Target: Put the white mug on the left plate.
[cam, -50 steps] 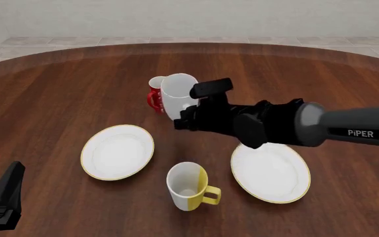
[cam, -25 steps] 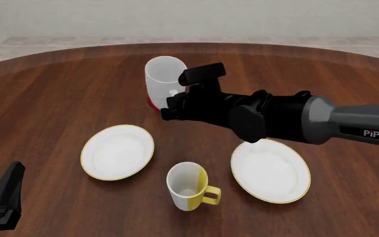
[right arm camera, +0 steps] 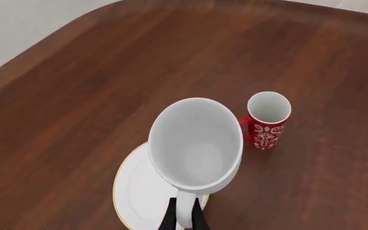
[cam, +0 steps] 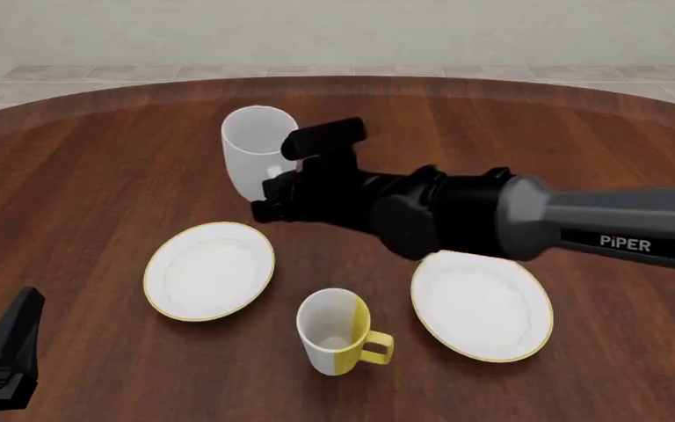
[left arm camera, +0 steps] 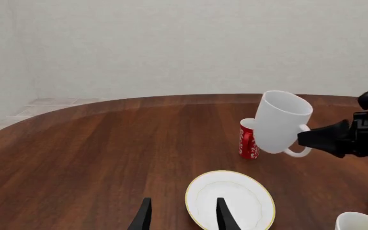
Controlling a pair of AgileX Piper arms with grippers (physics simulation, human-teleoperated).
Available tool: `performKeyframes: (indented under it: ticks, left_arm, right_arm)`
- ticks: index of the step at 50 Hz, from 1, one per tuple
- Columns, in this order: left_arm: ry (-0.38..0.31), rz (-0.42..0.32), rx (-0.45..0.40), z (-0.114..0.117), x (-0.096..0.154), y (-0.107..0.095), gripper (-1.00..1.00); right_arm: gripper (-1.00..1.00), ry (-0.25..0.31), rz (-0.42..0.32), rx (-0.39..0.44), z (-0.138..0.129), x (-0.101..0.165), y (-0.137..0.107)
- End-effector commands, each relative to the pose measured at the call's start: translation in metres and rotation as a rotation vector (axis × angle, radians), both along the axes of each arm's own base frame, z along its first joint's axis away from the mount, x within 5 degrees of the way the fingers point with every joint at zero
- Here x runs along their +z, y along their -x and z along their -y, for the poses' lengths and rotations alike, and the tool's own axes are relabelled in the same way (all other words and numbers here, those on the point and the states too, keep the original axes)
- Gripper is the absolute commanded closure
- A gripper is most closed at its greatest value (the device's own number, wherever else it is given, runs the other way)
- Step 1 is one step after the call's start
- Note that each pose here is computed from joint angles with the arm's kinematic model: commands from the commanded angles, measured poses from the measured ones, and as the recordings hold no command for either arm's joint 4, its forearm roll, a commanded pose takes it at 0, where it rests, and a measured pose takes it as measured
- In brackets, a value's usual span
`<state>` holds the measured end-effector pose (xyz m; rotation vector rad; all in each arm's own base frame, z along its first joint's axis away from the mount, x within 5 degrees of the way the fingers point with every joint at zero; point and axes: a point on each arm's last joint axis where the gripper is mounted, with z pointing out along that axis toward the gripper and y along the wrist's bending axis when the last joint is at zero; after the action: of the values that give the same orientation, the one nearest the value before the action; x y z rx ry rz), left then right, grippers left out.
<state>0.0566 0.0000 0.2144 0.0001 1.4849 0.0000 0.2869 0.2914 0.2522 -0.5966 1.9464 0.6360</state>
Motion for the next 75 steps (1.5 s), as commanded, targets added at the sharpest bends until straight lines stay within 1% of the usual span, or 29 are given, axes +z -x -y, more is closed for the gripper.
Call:
performKeyframes:
  ticks: [1,21,43,75]
  left_arm:
    - [0.0,0.0,0.0,0.0,0.0,0.0,-1.0]
    - [0.0,0.0,0.0,0.0,0.0,0.0,-1.0]
    - [0.0,0.0,0.0,0.0,0.0,0.0,-1.0]
    - [0.0,0.0,0.0,0.0,0.0,0.0,-1.0]
  right_arm:
    - [1.0,-0.012,-0.006,0.026,-0.015,-0.003,0.003]
    - [1.0,-0.024,-0.036,0.062,-0.037,-0.016,0.012]
    - [1.0,-0.025,-0.054,0.106,-0.056,-0.023,0.024]
    - [1.0,-0.028,-0.109,0.103,-0.062,-0.046,0.031]
